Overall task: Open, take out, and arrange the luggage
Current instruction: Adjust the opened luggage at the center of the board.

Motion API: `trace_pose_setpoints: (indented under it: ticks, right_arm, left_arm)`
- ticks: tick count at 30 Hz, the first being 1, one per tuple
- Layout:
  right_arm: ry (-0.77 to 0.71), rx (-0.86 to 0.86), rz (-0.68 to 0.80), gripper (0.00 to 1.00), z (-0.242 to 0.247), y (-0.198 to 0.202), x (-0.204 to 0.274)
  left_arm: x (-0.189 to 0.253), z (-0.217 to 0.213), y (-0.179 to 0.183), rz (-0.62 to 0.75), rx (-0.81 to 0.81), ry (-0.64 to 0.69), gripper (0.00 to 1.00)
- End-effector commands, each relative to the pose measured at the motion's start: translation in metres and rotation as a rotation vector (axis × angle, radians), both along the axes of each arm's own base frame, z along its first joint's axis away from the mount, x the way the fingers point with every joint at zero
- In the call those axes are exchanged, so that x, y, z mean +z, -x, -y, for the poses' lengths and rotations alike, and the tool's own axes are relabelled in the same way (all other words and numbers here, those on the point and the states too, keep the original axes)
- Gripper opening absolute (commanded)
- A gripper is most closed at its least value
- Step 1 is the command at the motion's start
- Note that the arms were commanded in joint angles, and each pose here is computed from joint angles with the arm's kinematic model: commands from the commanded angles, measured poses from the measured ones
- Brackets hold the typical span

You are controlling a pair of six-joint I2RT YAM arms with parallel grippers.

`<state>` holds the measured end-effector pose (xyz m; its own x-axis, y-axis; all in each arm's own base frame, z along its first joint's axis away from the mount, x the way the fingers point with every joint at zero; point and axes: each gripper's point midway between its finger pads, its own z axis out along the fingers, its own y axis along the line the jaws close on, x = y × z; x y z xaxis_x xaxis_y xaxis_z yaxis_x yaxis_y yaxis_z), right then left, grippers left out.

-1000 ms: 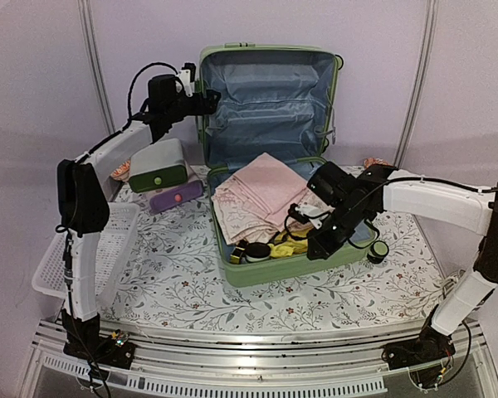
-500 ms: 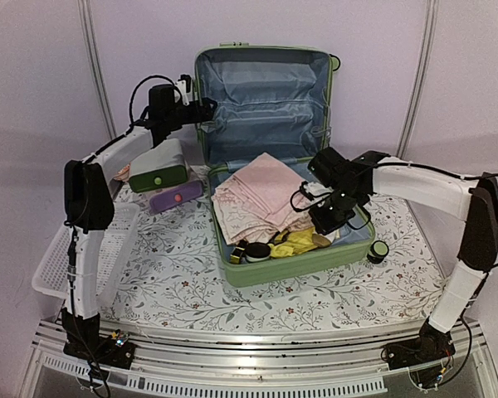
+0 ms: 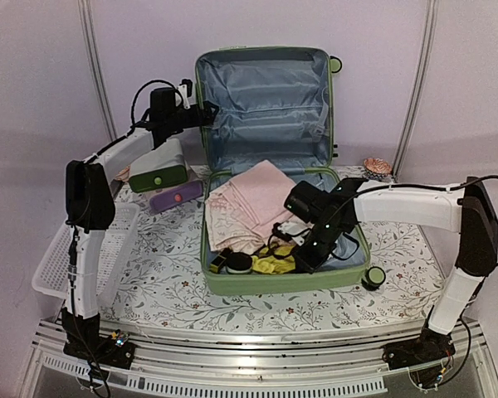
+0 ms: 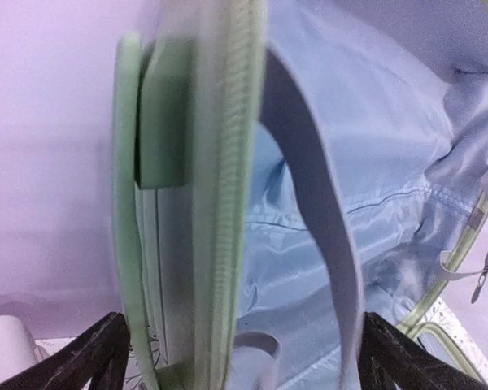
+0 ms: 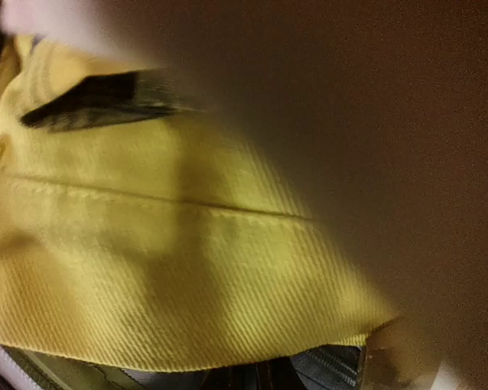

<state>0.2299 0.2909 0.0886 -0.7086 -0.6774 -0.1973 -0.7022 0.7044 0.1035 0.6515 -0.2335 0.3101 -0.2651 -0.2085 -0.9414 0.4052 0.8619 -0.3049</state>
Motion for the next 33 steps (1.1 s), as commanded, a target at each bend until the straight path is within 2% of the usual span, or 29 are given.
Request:
trace_pose_setpoints:
  ticks: [1, 7, 9, 14, 18, 24, 25, 28, 33]
  right_arm:
    - [-0.009, 0.194, -0.273, 0.1, -0.017, 0.096, -0.009]
    - [-0.087, 0.121, -0.093, 0.18, -0.033, 0.053, 0.027]
    - [-0.121, 0.083, -0.039, 0.25, -0.037, 0.037, 0.043]
    - [-0.193, -0.024, 0.104, 0.29, -0.034, -0.005, 0.079]
    - [-0.267, -0.162, 0.222, 0.35, -0.012, -0.046, 0.109]
    - [-0.266, -0.347, 0.347, 0.43, 0.032, -0.096, 0.123]
    - [-0.271, -0.368, 0.369, 0.43, 0.037, -0.103, 0.126]
    - [-0.312, -0.416, 0.443, 0.44, 0.049, -0.125, 0.14]
    - [-0.405, -0.471, 0.535, 0.58, 0.064, -0.16, 0.162]
  left_arm:
    - [-0.002, 0.016, 0.005, -0.007, -0.063, 0.024, 0.98]
    - [0.002, 0.026, 0.012, -0.005, -0.126, 0.041, 0.98]
    - [0.008, 0.029, 0.019, 0.002, -0.148, 0.042, 0.98]
    - [0.024, 0.026, 0.042, 0.03, -0.157, 0.032, 0.98]
    - [0.046, 0.017, 0.064, 0.069, -0.148, 0.028, 0.98]
    - [0.059, 0.01, 0.087, 0.092, -0.145, 0.011, 0.98]
    - [0.075, 0.008, 0.098, 0.114, -0.151, 0.013, 0.98]
    - [0.076, 0.008, 0.124, 0.107, -0.16, -0.007, 0.98]
    - [0.076, 0.007, 0.178, 0.064, -0.137, -0.066, 0.98]
